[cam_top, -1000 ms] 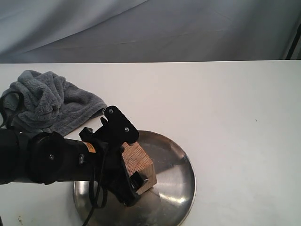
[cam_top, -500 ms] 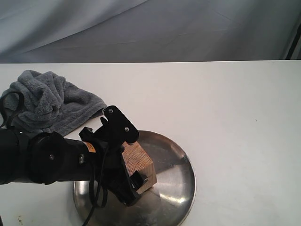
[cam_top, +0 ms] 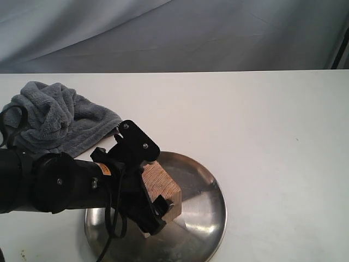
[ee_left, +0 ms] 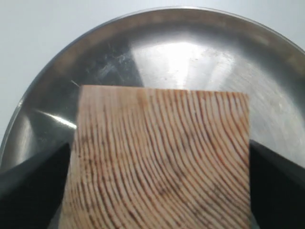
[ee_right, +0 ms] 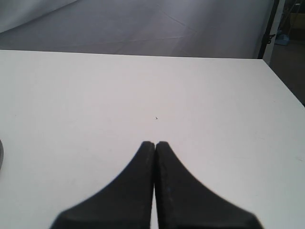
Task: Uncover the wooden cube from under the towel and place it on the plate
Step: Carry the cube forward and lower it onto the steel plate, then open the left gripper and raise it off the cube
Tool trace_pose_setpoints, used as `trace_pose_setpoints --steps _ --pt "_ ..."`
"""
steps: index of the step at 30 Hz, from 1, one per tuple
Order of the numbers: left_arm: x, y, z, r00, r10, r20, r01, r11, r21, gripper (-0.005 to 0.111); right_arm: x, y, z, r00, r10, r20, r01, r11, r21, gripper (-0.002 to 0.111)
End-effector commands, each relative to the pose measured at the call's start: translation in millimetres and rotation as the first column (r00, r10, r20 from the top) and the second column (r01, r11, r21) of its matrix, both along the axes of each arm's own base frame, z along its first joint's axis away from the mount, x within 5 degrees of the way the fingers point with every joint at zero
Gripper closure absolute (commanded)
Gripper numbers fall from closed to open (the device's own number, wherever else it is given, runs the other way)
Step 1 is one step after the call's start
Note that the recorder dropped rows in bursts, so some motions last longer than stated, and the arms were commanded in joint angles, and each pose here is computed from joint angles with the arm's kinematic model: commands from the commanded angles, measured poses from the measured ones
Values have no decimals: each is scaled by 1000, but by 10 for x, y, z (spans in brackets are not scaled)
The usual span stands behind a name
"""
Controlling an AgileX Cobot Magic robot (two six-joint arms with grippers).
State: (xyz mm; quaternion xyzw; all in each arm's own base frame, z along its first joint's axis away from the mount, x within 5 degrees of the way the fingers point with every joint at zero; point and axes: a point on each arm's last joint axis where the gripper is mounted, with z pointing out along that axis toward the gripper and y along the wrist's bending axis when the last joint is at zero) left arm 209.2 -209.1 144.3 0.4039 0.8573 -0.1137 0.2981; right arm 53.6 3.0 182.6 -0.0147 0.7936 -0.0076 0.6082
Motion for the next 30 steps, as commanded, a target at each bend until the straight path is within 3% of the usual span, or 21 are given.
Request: trace_pose_setpoints --steps 1,14,22,27,30 --pt "28 -24 50 999 35 16 -34 999 -33 15 0 1 -2 1000 1 9 -1 1000 4 108" --pt "-15 -14 182 1000 17 15 -16 998 -58 15 0 1 -2 1000 1 9 -1 1000 4 108" --pt "-165 108 848 988 8 156 26 978 -209 15 0 1 -2 1000 1 9 -1 1000 4 108" --pt "-250 240 1263 954 67 294 33 946 -322 18 0 1 -2 1000 1 9 -1 1000 4 108" --pt "-263 281 1370 936 97 338 31 934 -355 23 0 1 -2 1000 1 9 -1 1000 4 108"
